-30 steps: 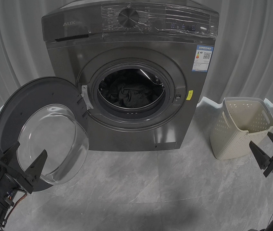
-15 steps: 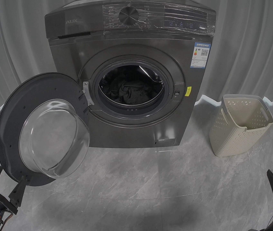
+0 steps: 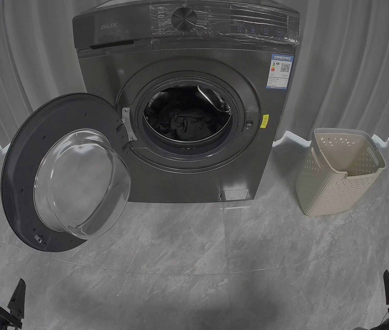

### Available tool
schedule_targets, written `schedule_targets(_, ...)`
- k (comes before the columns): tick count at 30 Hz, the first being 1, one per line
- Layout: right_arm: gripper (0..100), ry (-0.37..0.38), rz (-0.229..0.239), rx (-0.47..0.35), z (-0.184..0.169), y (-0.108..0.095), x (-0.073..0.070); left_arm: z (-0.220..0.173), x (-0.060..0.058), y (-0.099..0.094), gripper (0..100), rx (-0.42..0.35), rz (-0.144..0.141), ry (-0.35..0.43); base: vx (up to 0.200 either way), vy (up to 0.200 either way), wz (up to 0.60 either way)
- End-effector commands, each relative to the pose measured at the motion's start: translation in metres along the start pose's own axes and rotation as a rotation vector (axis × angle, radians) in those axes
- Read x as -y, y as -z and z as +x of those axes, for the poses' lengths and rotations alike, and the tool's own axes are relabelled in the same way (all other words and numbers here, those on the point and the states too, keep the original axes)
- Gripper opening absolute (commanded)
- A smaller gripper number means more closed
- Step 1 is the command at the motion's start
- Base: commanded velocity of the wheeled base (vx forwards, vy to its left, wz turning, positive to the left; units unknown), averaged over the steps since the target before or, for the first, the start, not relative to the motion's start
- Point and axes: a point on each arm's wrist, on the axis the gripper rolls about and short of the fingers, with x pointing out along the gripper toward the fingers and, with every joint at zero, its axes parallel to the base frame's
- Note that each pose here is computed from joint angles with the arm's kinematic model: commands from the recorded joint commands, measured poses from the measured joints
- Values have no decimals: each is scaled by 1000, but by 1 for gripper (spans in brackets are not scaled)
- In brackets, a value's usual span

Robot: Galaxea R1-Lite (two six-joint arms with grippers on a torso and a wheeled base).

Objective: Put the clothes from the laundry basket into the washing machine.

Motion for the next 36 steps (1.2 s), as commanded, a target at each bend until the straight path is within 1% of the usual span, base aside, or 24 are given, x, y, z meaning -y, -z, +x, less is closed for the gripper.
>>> schedule_targets(1,100,31,8,49,-6,9,0,-4,-1,7,100,26,-18,-118,0,0,0)
schedule_targets(3,100,13,0,50,-6,9,-1,-4,-2,7,100,28,-23,-140,0,200,0)
schedule_targets(7,100,7,0,51,-6,9,-1,-4,-2,7,100,28,-21,-141,0,200,0)
schedule_targets(8,100,2,-2,51,-6,9,-1,-4,-2,7,100,30,-13,-161,0,200,0)
schedule_targets(9,100,-1,-7,51,-6,9,-1,-4,-2,7,100,31,-13,-172,0,200,0)
schedule_targets(10,100,-11,-19,52,-6,9,-1,-4,-2,7,100,35,-12,-205,0,200,0)
schedule_targets(12,100,-31,-23,51,-6,9,-1,-4,-2,7,100,34,-12,-213,0,200,0)
schedule_targets(14,100,-31,-23,51,-6,9,-1,-4,-2,7,100,33,-18,-207,0,200,0)
schedule_targets(16,100,-31,-23,51,-6,9,-1,-4,-2,7,100,34,-12,-208,0,200,0)
schedule_targets(19,100,-31,-23,51,-6,9,-1,-4,-2,7,100,34,-12,-208,0,200,0)
schedule_targets(21,100,-31,-21,51,-6,9,-1,-4,-2,7,100,34,-18,-207,0,200,0)
schedule_targets(25,100,-31,-23,51,-6,9,-1,-4,-2,7,100,34,-12,-207,0,200,0)
schedule_targets(29,100,-31,-23,51,-6,9,-1,-4,-2,7,100,31,4,-210,0,0,0)
schedule_targets(36,100,-31,-23,51,-6,9,-1,-4,-2,7,100,31,10,-217,0,0,0)
